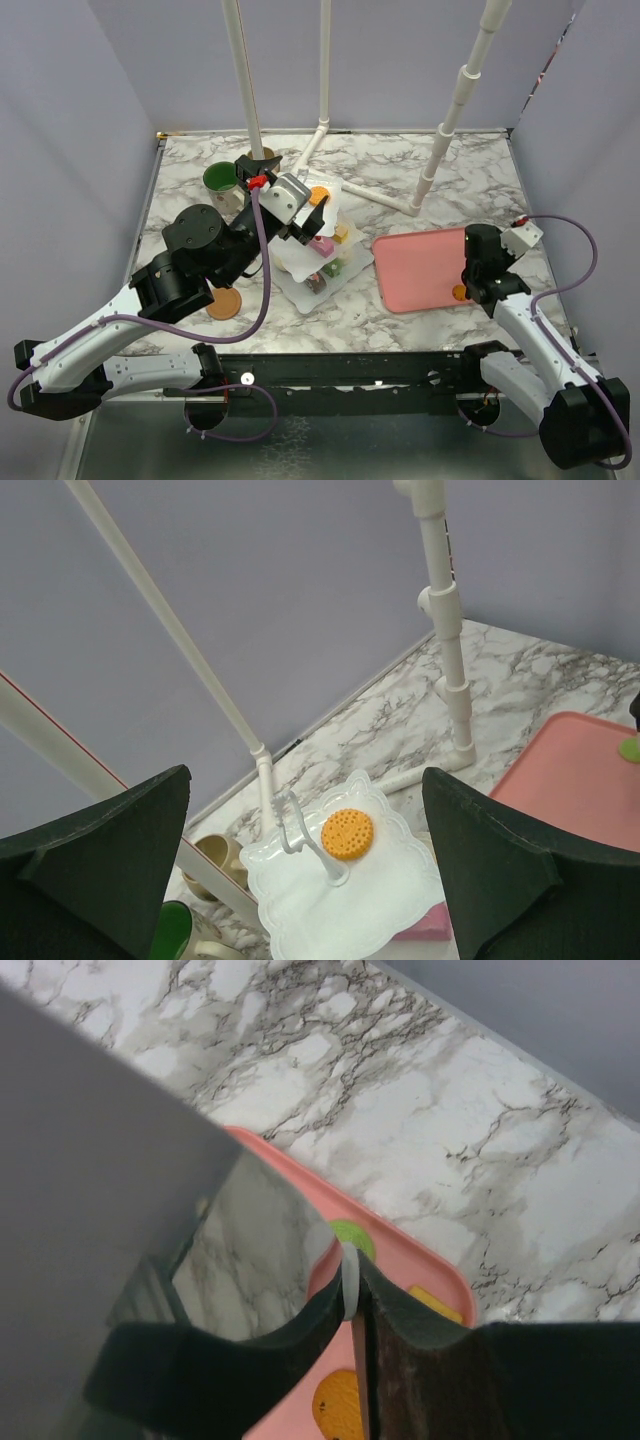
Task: Serve the afternoon tea
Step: Pick up the desert from the tray.
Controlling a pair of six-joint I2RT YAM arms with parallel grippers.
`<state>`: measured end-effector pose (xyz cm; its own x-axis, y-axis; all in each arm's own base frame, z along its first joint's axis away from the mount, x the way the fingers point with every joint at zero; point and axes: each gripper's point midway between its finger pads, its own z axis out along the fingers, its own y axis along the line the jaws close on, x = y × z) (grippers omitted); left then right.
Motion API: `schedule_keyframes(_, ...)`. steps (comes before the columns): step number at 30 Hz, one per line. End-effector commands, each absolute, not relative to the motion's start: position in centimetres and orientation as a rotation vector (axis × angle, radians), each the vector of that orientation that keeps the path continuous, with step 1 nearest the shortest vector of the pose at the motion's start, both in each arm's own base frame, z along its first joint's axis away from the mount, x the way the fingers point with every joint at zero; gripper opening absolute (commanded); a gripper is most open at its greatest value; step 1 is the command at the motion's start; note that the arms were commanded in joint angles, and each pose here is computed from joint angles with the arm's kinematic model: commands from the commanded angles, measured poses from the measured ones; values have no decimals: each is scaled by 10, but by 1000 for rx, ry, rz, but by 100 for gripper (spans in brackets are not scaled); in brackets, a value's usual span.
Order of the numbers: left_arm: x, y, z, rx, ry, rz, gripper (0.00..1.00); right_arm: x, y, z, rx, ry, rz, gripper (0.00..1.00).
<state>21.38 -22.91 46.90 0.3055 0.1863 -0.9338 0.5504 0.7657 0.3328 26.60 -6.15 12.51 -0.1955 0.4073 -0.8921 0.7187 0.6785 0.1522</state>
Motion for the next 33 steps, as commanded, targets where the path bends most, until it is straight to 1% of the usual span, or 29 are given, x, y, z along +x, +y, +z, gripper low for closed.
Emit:
schedule_keyframes(1,215,-222,467,681,1272,-256,99,271,-71,136,944,1726,-402,47)
schedule_keyframes(3,215,-221,469,676,1267,-254,99,272,-72,136,943,1724,-406,53)
schedule_keyframes(4,215,-220,469,673,1267,-248,99,272,-72,135,942,1726,-406,55)
schedule_keyframes(16,215,-220,474,665,1253,-251,99,264,-79,123,960,1742,-480,61)
schedule_keyframes(33,214,-221,488,655,1226,-265,99,274,-83,110,1003,1729,-510,63)
